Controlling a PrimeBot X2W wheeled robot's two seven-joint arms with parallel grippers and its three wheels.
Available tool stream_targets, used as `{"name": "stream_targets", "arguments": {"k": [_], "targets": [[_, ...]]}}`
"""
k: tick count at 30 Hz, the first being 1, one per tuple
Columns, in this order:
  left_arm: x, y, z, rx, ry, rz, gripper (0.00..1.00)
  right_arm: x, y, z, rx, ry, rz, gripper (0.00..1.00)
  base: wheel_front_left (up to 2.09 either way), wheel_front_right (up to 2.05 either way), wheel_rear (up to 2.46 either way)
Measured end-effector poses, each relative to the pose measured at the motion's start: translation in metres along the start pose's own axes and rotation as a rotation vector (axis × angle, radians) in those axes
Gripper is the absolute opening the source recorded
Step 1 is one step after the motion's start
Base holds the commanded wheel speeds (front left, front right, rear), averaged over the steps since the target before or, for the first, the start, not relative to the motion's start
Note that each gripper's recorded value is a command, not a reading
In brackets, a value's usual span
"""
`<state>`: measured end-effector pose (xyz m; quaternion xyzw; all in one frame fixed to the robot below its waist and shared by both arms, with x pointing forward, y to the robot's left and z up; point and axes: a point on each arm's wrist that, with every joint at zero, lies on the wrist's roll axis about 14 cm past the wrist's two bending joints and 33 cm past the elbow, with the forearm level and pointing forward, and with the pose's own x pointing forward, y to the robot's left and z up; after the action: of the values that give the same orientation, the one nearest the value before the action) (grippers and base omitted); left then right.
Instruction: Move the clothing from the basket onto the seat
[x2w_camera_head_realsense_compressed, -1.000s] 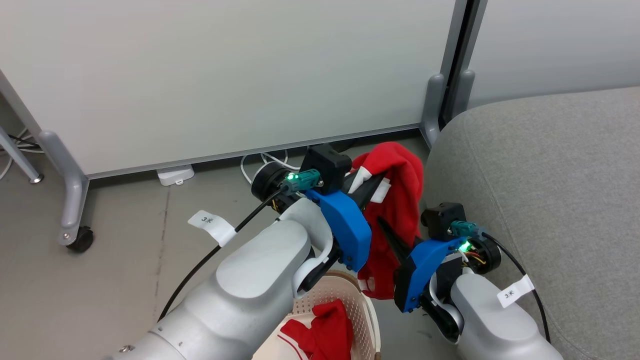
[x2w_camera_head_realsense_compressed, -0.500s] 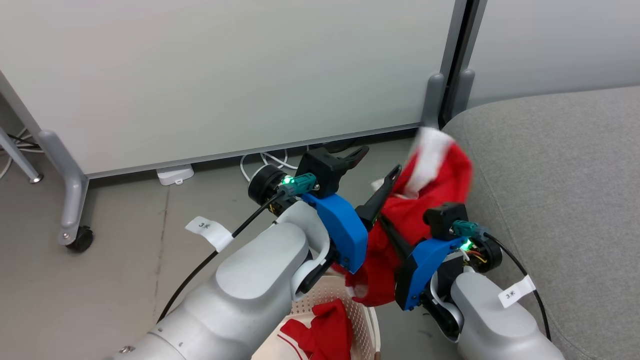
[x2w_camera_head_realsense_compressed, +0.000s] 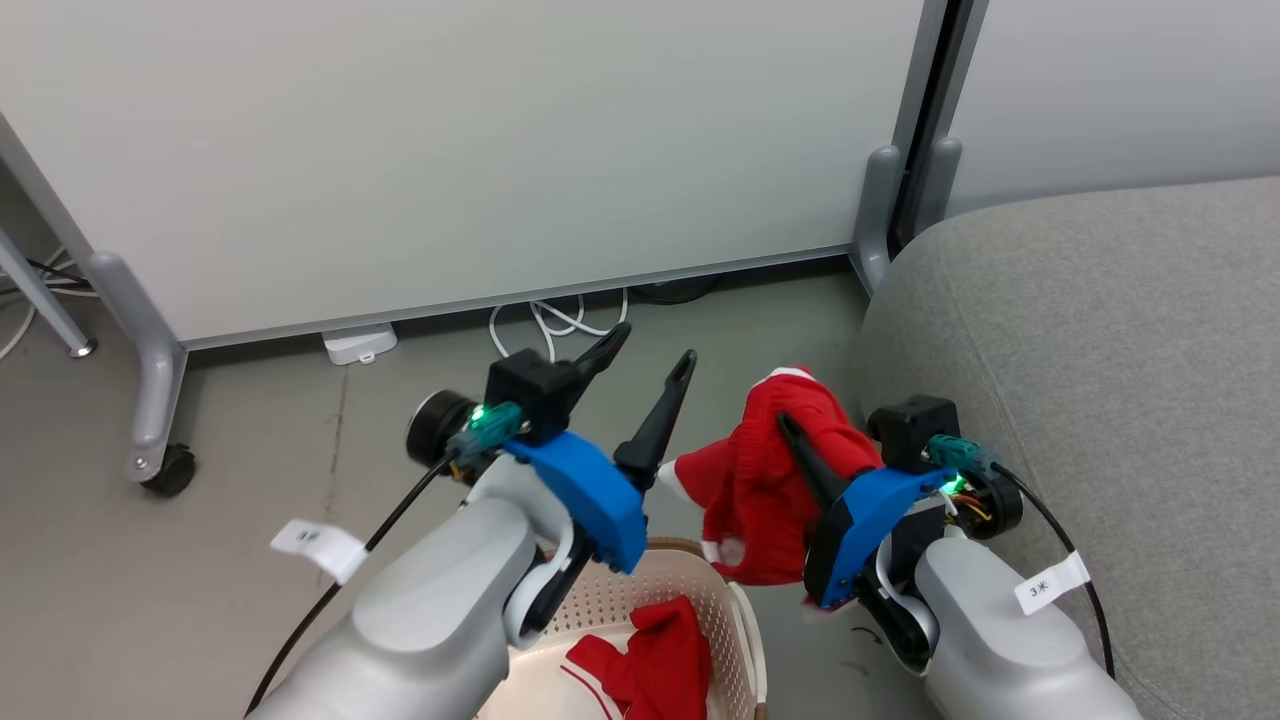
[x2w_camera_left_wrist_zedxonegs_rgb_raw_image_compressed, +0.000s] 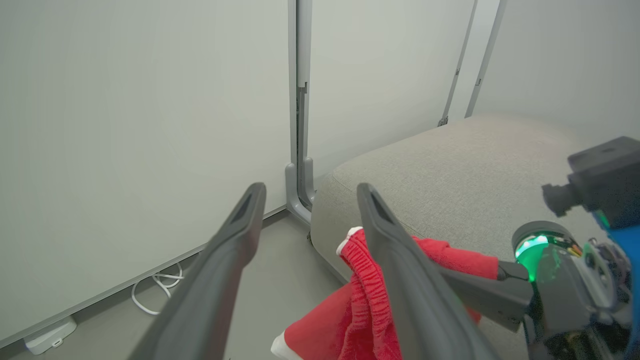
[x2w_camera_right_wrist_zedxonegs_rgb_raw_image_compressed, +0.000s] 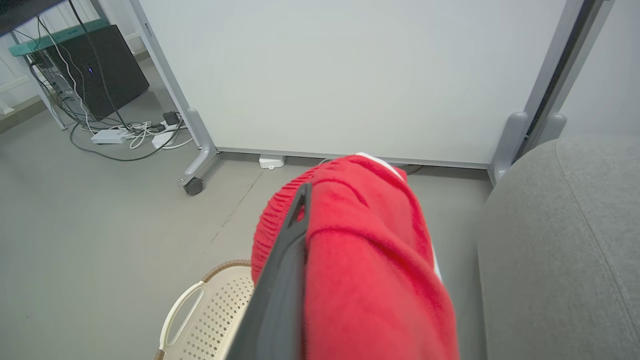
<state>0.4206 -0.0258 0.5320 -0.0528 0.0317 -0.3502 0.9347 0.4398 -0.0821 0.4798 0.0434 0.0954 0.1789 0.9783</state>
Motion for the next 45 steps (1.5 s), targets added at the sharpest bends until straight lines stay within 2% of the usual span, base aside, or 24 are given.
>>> {"name": "stream_targets", "arguments": {"k": [9, 27, 34, 45], "targets": [[-0.039, 0.027, -0.004, -0.022, -0.069, 0.108, 1.0, 0.001, -0.004, 0.007, -0.005, -0.032, -0.011, 0.0, 0.0, 0.0, 0.0], [-0.09, 0.033, -0.045, -0.049, -0.056, 0.193, 1.0, -0.013, -0.022, 0.002, 0.001, -0.033, -0.069, 0.0, 0.0, 0.0, 0.0], [-0.084, 0.033, -0.047, -0.047, -0.058, 0.191, 1.0, -0.023, -0.038, 0.004, 0.016, -0.044, -0.117, 0.0, 0.0, 0.0, 0.0], [-0.051, 0.007, -0.056, -0.043, -0.029, 0.072, 1.0, -0.054, -0.076, 0.009, 0.034, -0.072, -0.238, 0.0, 0.0, 0.0, 0.0]]}}
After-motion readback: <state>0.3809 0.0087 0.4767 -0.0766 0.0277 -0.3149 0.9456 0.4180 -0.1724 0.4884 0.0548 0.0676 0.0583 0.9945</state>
